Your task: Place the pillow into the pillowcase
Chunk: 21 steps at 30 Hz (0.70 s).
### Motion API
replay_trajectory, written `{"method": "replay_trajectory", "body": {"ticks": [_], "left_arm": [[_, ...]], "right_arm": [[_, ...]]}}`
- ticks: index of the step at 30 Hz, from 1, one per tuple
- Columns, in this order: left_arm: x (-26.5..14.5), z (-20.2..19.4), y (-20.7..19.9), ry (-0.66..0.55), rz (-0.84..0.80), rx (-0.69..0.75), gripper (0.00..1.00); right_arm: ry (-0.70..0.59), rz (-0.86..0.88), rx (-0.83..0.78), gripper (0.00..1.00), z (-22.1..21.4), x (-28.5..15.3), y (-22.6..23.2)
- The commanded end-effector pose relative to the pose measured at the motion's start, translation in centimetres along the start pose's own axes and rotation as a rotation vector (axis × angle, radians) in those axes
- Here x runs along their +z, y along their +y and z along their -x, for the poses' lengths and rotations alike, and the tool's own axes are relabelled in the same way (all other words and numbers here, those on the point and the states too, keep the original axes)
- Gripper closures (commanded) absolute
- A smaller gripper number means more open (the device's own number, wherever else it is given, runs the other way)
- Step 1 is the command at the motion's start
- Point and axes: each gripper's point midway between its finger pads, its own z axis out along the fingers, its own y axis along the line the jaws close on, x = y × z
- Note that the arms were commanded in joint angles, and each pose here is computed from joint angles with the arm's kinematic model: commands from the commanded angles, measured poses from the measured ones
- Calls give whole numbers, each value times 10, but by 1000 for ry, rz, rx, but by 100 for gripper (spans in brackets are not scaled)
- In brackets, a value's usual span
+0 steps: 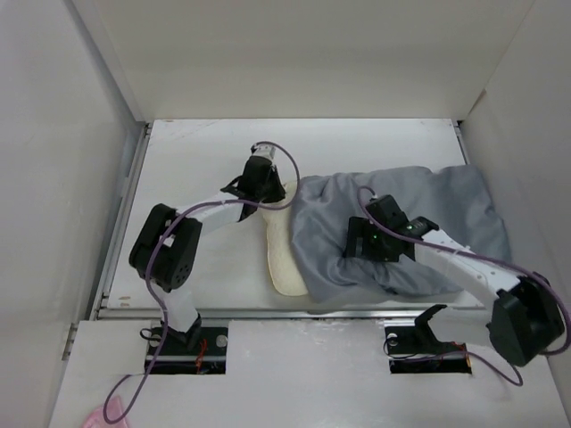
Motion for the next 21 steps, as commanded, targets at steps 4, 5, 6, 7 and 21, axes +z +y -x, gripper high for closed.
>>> {"method": "replay_trajectory", "body": {"ticks": [4, 5, 6, 7, 21], "left_arm": [[-69, -58, -5, 74, -105, -61, 100], [-84, -54, -14, 47, -136, -52, 100], [-93, -64, -19, 58, -143, -54, 100], [-100, -84, -18, 95, -153, -69, 100], [-209, -44, -67, -103, -231, -46, 0]], "right_arm": [[-104, -2, -53, 1, 70, 48, 24], [-114, 3, -84, 1, 79, 52, 29], [-162, 24, -100, 1, 104, 50, 41], [-168, 26, -124, 1, 114, 63, 46], [-542, -113, -294, 1, 272, -17, 68]]}}
